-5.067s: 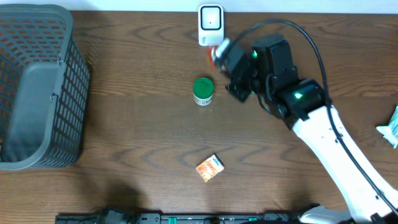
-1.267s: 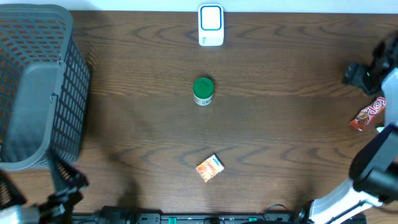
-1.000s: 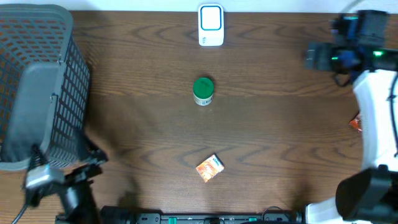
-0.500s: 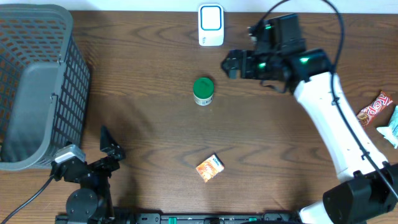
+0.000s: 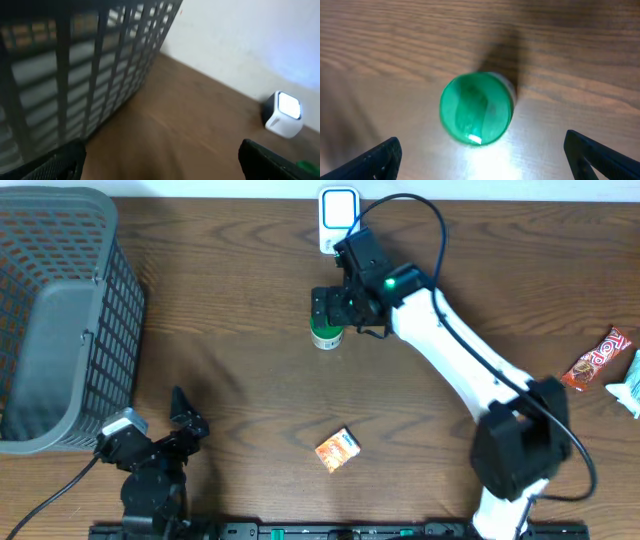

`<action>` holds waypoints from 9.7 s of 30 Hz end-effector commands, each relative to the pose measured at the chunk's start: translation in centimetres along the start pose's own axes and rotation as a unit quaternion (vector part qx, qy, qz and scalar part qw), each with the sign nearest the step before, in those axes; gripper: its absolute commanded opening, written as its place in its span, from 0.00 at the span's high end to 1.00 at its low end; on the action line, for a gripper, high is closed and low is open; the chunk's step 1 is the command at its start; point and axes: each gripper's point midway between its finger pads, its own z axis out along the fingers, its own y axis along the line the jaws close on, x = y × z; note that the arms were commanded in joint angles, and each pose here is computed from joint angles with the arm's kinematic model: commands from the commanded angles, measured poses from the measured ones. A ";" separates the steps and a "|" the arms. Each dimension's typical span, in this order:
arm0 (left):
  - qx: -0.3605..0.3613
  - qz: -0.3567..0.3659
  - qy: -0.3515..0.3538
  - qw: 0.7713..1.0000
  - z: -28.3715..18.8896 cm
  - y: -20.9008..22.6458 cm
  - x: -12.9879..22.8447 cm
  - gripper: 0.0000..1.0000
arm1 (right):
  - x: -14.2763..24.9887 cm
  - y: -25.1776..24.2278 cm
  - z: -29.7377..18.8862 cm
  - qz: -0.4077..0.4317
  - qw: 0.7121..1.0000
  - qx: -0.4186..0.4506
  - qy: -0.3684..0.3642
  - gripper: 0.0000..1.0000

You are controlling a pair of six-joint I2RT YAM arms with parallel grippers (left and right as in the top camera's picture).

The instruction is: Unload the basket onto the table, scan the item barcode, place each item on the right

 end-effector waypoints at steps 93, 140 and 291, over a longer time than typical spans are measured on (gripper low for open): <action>0.076 0.118 0.147 0.979 0.7 -0.8 9.4 0.02 | 9.4 -5.5 6.0 0.077 0.954 0.196 0.213 0.13; 0.076 0.118 0.147 0.979 0.7 -0.8 9.4 0.02 | 9.8 -1.3 1.4 0.002 0.949 0.072 0.307 0.37; 0.076 0.119 0.147 0.979 0.7 -0.8 9.4 0.02 | -2.9 -13.7 10.8 -0.048 0.983 0.159 0.073 0.34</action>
